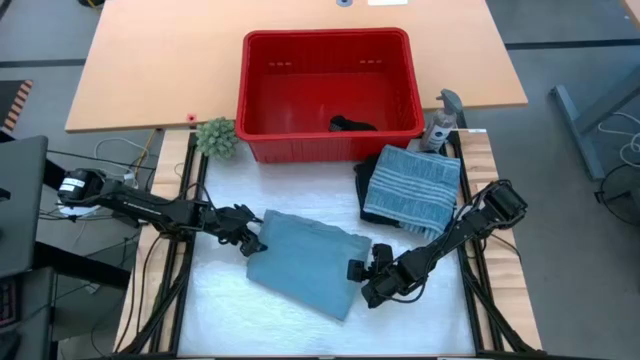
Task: Fold Laundry from Bin
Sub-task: Stack the folded blue pants on top of the folded blue polo shirt
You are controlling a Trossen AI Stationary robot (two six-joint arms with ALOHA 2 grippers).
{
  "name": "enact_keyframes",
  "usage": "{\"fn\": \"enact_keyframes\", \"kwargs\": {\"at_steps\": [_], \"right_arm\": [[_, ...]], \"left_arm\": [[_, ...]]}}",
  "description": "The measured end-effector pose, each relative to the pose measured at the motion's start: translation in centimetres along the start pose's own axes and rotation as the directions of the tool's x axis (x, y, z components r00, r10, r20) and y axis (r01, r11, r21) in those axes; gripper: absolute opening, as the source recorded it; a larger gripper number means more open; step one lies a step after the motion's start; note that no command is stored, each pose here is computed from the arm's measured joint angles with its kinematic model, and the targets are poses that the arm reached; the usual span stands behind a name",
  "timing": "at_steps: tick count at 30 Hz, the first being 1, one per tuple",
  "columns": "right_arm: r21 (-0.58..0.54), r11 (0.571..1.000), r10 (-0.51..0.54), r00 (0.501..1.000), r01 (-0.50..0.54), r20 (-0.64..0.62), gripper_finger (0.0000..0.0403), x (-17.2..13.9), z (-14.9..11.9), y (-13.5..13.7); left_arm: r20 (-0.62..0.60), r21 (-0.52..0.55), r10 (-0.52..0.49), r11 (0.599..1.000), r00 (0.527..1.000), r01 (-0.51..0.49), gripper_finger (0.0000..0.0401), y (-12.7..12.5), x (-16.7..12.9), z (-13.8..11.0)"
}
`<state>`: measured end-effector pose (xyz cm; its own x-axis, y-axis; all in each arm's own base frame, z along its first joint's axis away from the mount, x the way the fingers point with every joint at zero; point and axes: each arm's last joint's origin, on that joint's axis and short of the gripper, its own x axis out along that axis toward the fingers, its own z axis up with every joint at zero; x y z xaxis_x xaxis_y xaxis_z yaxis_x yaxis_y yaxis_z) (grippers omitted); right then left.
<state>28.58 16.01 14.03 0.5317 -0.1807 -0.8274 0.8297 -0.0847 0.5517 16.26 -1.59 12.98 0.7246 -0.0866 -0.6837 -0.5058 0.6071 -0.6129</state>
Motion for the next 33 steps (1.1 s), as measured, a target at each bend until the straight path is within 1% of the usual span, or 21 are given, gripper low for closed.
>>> {"fn": "enact_keyframes", "kwargs": {"at_steps": [3, 5, 10, 12, 15, 18, 20, 22, 24, 26, 27, 29, 30, 33], "right_arm": [[0.003, 1.0, 0.0, 1.0, 0.0, 0.0, 0.0286, 0.0, 0.0, 0.0], [0.021, 1.0, -0.001, 1.0, 0.001, 0.001, 0.0286, 0.0, 0.1, 0.0], [0.065, 0.998, 0.001, 1.0, -0.001, -0.002, 0.0286, 0.3, 0.5, 0.4], [0.058, 0.998, 0.006, 1.0, -0.005, -0.012, 0.0284, 0.6, 0.9, 0.8], [0.067, 0.998, -0.007, 0.999, 0.01, -0.043, 0.0272, 1.0, 1.6, 1.4], [0.076, 0.997, -0.018, 0.999, 0.021, -0.041, 0.0238, 1.6, 1.8, 1.5], [0.077, 0.997, -0.021, 0.999, 0.024, -0.04, 0.0202, 2.2, 1.7, 1.4], [0.075, 0.997, -0.022, 0.999, 0.025, -0.048, 0.0156, 3.2, 1.4, 1.2], [0.069, 0.998, 0.015, 0.997, -0.009, -0.08, 0.0104, 4.1, 1.0, 1.4], [0.055, 0.997, 0.059, 0.993, -0.053, -0.105, 0.0052, 4.8, 0.6, 1.7], [0.048, 0.996, 0.079, 0.99, -0.074, -0.114, 0.004, 4.9, 0.4, 1.8], [0.04, 0.995, 0.099, 0.987, -0.095, -0.123, 0.004, 5.1, 0.4, 2.2], [0.039, 0.995, 0.097, 0.987, -0.092, -0.129, 0.004, 5.1, 0.4, 2.4], [-0.007, 0.995, 0.102, 0.986, -0.104, -0.131, 0.004, 4.6, 0.5, 3.1]], "left_arm": [[-0.009, -0.004, 0.036, 0.999, 0.999, -0.036, 0.0374, 0.2, 0.5, -0.1], [-0.032, -0.032, 0.055, 0.998, 0.998, -0.056, 0.0374, 0.4, 0.9, -0.3], [-0.051, -0.07, 0.017, 0.997, 0.999, -0.02, 0.0371, 0.2, 1.6, -0.2], [-0.054, -0.093, 0.008, 0.996, 0.999, -0.013, 0.0363, 0.2, 1.8, -0.1], [-0.063, -0.139, 0.017, 0.99, 0.998, -0.026, 0.0337, 0.4, 2.0, -0.1], [-0.06, -0.146, 0.018, 0.989, 0.998, -0.027, 0.0295, 0.5, 2.0, 0.0], [-0.053, -0.132, 0.03, 0.991, 0.998, -0.037, 0.026, 0.6, 2.0, 0.0], [-0.047, -0.122, 0.043, 0.991, 0.998, -0.048, 0.022, 0.7, 2.0, 0.0], [-0.048, -0.136, 0.054, 0.989, 0.997, -0.06, 0.0175, 0.9, 2.0, 0.0], [-0.048, -0.148, 0.06, 0.987, 0.997, -0.066, 0.0121, 1.0, 2.0, 0.0], [-0.044, -0.149, 0.053, 0.987, 0.998, -0.059, 0.0092, 0.9, 2.0, 0.0], [-0.038, -0.149, 0.04, 0.988, 0.998, -0.045, 0.0036, 0.8, 2.0, 0.1], [-0.027, -0.151, 0.024, 0.988, 0.999, -0.028, 0.0027, 0.6, 2.0, 0.2], [-0.01, -0.181, -0.021, 0.983, 1.0, 0.019, 0.0027, 0.3, 2.0, 0.5]]}}
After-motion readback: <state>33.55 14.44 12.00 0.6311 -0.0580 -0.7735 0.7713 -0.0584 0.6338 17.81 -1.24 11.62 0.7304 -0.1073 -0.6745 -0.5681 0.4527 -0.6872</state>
